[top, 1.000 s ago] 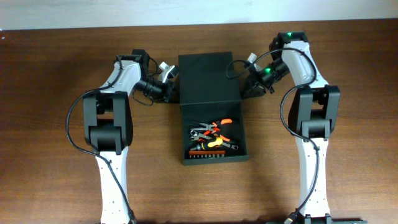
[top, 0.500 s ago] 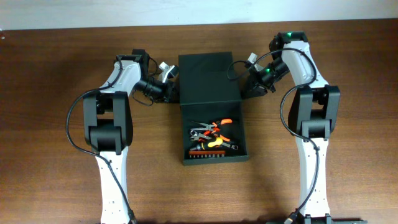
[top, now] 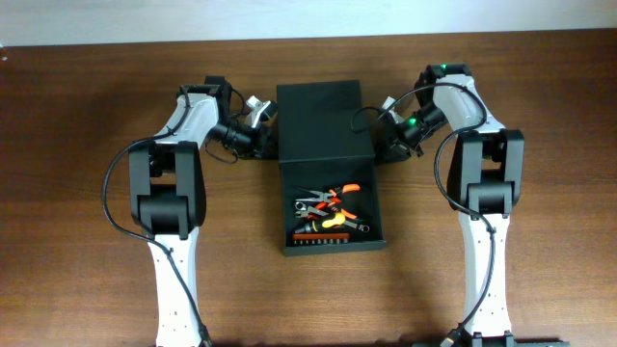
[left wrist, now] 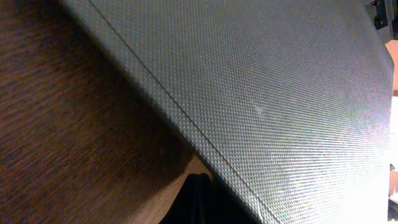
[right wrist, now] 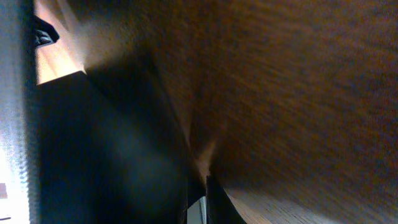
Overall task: Pack container
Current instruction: 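Move both grippers to the box lid's upper edges and grip them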
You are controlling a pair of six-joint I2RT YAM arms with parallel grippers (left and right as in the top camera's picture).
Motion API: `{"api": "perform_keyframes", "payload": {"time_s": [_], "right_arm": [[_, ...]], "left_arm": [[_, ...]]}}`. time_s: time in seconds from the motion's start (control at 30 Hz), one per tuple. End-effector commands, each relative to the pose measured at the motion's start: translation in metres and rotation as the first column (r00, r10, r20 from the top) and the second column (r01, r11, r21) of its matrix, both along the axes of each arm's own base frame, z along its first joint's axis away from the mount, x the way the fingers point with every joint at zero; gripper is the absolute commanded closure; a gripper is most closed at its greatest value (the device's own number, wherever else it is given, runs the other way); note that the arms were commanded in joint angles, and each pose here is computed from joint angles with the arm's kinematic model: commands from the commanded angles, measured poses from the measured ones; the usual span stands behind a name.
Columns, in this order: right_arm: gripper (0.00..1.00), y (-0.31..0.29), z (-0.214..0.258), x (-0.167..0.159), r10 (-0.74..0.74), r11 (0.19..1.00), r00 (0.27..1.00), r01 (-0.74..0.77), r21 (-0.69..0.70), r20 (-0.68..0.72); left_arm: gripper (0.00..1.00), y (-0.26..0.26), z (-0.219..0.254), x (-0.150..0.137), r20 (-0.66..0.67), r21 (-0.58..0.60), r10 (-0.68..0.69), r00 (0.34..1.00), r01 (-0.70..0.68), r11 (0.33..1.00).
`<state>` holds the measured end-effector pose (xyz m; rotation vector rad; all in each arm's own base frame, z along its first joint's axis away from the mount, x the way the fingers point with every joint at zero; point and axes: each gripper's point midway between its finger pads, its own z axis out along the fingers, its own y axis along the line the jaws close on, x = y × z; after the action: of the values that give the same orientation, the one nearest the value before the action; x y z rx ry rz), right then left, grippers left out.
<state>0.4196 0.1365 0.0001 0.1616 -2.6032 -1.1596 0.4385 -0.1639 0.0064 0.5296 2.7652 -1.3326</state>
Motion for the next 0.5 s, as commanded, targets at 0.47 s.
{"api": "perform_keyframes", "payload": {"time_s": [0.47], "right_arm": [[0.9,0.011,-0.01,0.005,-0.012,0.998,0.999,0.01,0.06,0.031]], "left_arm": [[0.98,-0.001,0.011,0.016,0.054,-0.026,0.011,0.998,-0.01,1.0]]}}
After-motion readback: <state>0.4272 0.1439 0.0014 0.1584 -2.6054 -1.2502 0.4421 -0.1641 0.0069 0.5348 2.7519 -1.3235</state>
